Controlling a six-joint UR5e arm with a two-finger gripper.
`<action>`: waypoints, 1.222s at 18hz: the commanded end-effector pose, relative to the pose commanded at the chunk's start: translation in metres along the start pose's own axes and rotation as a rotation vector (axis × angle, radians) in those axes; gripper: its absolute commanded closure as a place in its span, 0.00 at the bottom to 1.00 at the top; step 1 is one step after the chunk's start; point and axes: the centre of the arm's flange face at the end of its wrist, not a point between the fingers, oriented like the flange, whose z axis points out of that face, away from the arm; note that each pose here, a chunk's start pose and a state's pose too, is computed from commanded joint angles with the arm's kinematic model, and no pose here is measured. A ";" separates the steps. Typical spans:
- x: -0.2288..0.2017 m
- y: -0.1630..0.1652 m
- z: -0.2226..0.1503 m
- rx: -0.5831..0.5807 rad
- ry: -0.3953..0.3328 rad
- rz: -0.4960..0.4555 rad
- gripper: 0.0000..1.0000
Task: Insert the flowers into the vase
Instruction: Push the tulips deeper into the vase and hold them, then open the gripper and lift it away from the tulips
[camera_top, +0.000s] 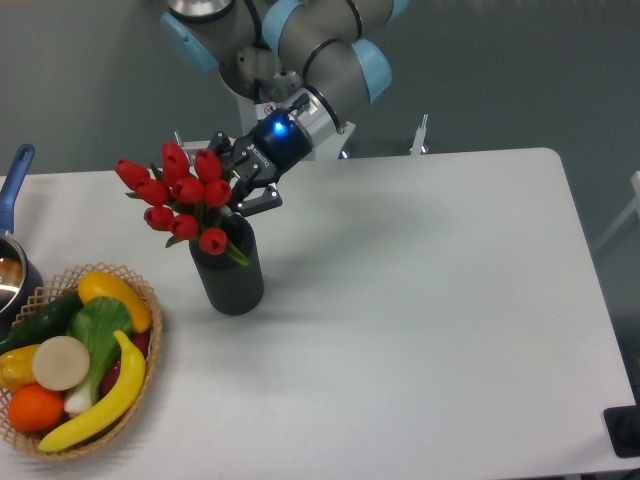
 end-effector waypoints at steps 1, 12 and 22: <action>0.000 0.001 0.000 -0.002 0.001 -0.003 0.42; 0.016 0.009 -0.037 0.006 -0.110 -0.012 0.08; -0.012 -0.054 -0.103 -0.288 -0.317 0.033 0.00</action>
